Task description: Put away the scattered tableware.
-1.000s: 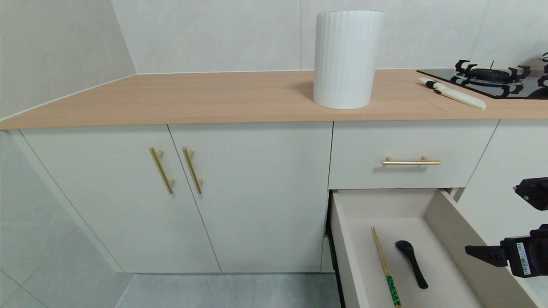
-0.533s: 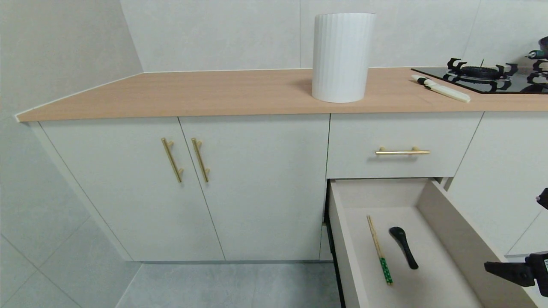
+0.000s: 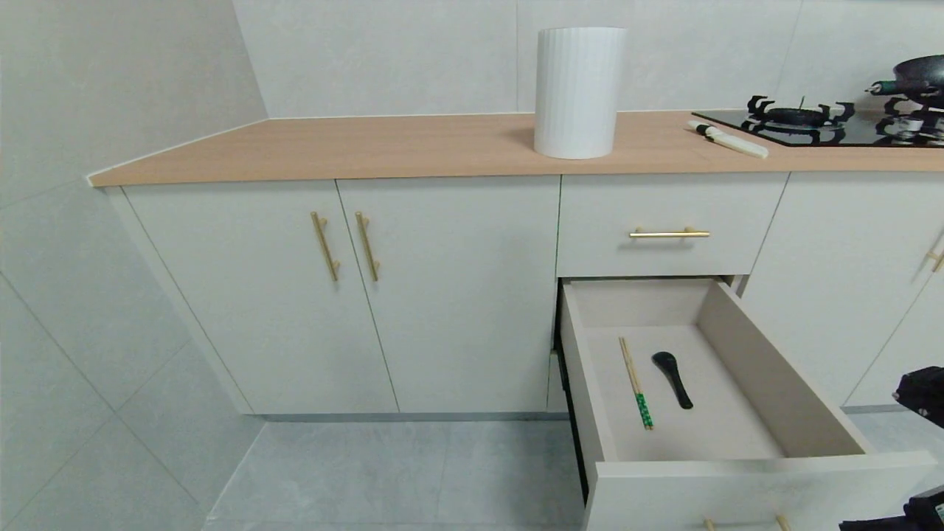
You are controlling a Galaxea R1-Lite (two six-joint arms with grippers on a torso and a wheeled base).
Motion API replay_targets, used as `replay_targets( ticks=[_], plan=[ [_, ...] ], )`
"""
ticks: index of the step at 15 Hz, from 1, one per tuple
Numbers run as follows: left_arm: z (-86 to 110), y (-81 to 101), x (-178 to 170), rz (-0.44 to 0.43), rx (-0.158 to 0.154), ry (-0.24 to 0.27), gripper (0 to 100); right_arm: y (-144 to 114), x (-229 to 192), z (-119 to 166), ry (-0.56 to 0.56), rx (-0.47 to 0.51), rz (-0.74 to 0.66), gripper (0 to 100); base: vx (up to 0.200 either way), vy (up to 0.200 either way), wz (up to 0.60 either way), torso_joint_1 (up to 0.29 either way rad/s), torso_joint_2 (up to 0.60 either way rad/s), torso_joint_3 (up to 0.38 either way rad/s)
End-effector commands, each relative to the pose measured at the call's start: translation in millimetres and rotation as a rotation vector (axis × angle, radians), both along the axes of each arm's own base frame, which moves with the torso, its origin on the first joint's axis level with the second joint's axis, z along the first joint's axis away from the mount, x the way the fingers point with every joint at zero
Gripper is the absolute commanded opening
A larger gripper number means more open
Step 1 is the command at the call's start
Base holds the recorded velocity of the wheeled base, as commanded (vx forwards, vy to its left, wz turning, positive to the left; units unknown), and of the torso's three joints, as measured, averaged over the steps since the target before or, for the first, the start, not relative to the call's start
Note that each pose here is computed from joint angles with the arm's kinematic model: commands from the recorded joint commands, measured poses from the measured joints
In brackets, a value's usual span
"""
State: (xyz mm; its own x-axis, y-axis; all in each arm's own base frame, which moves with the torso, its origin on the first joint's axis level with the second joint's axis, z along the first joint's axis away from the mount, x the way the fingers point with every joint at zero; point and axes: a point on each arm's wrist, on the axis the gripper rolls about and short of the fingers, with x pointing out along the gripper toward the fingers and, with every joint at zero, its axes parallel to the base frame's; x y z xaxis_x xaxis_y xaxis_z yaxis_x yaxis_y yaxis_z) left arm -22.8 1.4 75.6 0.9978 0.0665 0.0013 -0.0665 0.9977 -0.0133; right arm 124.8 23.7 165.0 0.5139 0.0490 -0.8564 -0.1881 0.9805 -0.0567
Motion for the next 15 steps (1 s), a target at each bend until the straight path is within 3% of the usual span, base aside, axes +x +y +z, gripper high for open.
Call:
replay_targets(
  ticks=[1, 5, 9, 15],
  plan=[
    [0.0, 0.0, 0, 0.001, -0.001, 0.000, 100, 4, 8, -10, 0.075, -0.015, 0.018, 100, -0.200, 0.000, 0.00, 0.002, 0.00, 0.002],
    [0.0, 0.0, 0, 0.001, -0.001, 0.000, 100, 10, 31, -25, 0.146, 0.011, 0.030, 100, -0.050, 0.000, 0.00, -0.001, 0.00, -0.001],
    [0.0, 0.0, 0, 0.001, -0.001, 0.000, 100, 16, 57, -44, 0.079, 0.033, 0.032, 100, 0.000, 0.000, 0.00, 0.000, 0.00, 0.000],
    [0.0, 0.0, 0, 0.001, -0.001, 0.000, 100, 24, 96, -70, 0.092, 0.028, 0.028, 100, 0.000, 0.000, 0.00, 0.000, 0.00, 0.000]
  ],
)
